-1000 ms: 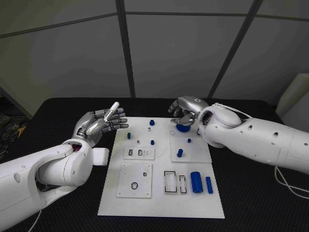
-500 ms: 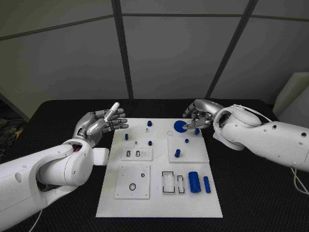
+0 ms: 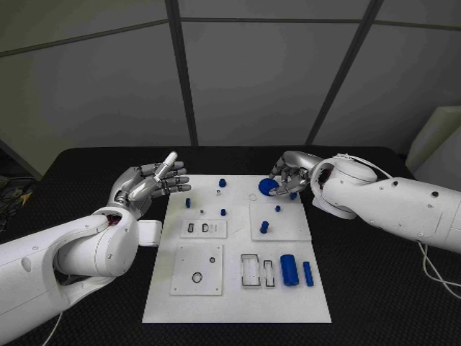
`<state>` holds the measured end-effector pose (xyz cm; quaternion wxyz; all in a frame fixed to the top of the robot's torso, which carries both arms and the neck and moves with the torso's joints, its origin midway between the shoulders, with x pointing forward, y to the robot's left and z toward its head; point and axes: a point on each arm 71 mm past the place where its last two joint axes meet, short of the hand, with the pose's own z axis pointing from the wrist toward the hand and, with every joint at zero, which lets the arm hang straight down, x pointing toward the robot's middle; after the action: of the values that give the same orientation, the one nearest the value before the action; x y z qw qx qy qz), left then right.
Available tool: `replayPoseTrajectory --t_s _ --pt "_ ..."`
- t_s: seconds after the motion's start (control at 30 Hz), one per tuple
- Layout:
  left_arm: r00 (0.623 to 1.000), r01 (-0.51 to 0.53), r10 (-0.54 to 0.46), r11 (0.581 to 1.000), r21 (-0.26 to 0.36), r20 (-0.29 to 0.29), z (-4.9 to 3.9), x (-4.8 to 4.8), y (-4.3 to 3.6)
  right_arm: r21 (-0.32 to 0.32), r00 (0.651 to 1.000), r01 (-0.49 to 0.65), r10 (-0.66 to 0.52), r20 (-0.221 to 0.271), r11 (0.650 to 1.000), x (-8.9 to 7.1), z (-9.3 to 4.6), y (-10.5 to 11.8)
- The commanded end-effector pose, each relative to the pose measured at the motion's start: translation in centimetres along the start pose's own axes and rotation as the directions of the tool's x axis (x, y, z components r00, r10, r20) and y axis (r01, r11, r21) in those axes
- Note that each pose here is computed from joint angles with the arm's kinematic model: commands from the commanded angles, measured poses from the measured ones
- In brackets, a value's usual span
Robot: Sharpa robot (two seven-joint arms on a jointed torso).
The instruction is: Assemble the parts on the task board
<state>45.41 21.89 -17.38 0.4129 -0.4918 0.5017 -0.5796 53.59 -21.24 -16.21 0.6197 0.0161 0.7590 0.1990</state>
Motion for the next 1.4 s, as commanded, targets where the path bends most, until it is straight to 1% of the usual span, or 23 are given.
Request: replayPoseTrajectory --t_s 0.03,0.27,0.9,1.2,1.4 --pt "1.000 0.004 -0.004 1.000 0.005 -0.015 0.04 0.17 -0.11 0.017 1.000 0.000 0.000 -0.022 1.000 0.1 0.2 -0.1" --pt "1.000 0.004 -0.004 1.000 0.003 -0.016 0.06 0.17 -0.09 0.037 1.000 -0.001 0.002 -0.020 0.999 0.1 0.6 -0.3" --pt "1.000 0.004 -0.004 1.000 0.005 -0.014 0.11 0.22 -0.07 0.047 0.999 0.017 -0.015 -0.039 0.999 0.5 1.5 -0.1" --pt "1.000 0.005 -0.005 1.000 0.006 -0.017 0.13 0.39 -0.05 0.027 0.998 0.047 -0.046 -0.044 0.999 0.7 1.7 0.6" --pt "1.000 0.005 -0.005 1.000 0.004 -0.017 0.16 0.40 -0.02 0.009 0.994 0.101 -0.101 -0.038 0.995 0.8 1.7 1.0"
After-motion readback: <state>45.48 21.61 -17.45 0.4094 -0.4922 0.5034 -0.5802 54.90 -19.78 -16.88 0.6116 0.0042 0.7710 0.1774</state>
